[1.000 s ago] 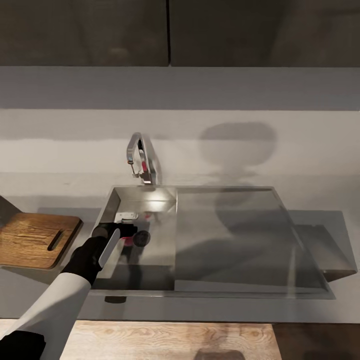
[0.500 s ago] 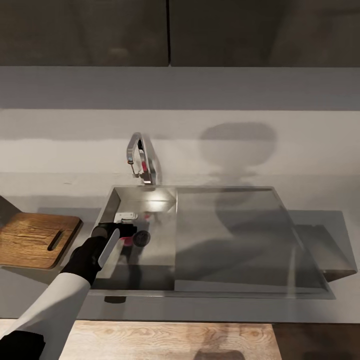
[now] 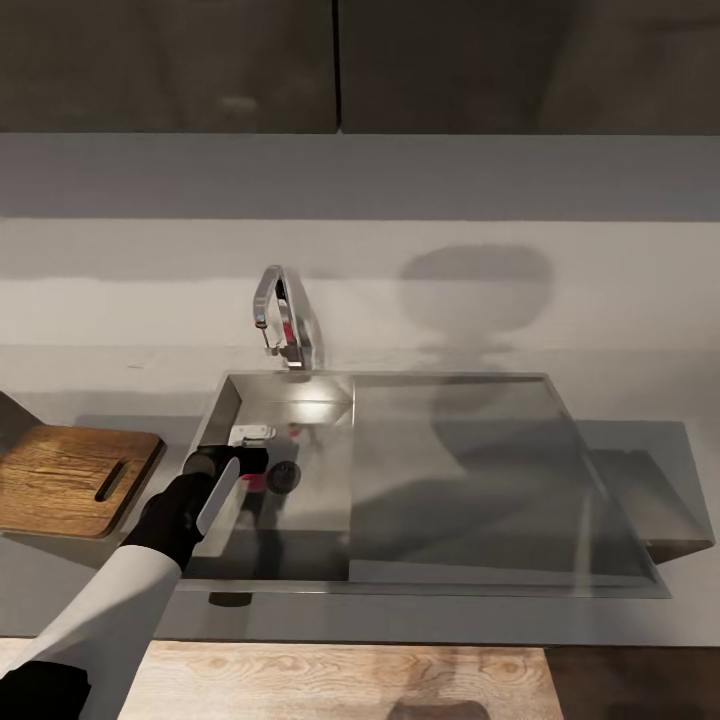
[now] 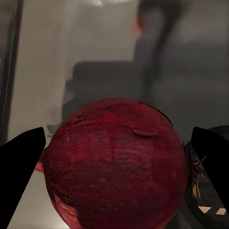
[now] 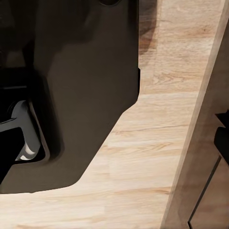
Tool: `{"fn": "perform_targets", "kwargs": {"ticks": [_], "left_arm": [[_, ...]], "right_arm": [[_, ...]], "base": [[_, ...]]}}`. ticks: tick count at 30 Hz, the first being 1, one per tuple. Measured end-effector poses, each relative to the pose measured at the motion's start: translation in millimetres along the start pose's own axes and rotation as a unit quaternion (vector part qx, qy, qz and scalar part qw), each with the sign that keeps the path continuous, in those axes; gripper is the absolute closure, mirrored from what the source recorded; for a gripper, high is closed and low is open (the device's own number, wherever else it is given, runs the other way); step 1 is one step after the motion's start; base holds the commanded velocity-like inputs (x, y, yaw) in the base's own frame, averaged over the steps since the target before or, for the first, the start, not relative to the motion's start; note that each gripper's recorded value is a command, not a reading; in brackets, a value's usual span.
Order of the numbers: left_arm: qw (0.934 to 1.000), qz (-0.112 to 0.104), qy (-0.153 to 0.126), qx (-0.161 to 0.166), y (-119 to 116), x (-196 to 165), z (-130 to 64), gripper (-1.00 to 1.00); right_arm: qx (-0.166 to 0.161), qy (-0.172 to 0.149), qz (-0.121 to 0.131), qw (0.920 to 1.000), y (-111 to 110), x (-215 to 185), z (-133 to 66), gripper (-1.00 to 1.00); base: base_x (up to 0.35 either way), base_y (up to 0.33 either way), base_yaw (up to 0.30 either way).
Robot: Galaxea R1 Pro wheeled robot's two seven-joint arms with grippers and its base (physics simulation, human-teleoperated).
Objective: In the kitchen, take the Vidalia onion out of the sink, dice it on the chopping board with the paring knife, put the diced onion into the bowl on the countertop, then place both the paring knife and the chopping board into the sink.
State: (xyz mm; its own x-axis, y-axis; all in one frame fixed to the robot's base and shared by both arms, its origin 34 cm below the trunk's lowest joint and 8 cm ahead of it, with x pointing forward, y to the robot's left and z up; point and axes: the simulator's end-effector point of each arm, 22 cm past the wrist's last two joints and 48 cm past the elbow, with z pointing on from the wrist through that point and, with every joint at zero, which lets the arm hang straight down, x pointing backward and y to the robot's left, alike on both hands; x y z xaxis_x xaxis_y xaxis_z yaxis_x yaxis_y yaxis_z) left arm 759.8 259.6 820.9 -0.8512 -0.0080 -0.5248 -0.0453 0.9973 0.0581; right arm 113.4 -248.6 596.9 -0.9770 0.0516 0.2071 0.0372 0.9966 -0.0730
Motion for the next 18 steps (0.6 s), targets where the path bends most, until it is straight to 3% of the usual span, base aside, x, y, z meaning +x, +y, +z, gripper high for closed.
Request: {"fn": "perform_targets", "kwargs": {"ticks": [18], "left_arm": [[1.0,-0.001,0.0,0.0,0.5,0.0,0.0,1.0]], "right_arm": [[0.0,0.0,0.0,1.0,0.0,0.0,0.0,-1.0]], "base": [[-0.001,0.0,0.0]]}}
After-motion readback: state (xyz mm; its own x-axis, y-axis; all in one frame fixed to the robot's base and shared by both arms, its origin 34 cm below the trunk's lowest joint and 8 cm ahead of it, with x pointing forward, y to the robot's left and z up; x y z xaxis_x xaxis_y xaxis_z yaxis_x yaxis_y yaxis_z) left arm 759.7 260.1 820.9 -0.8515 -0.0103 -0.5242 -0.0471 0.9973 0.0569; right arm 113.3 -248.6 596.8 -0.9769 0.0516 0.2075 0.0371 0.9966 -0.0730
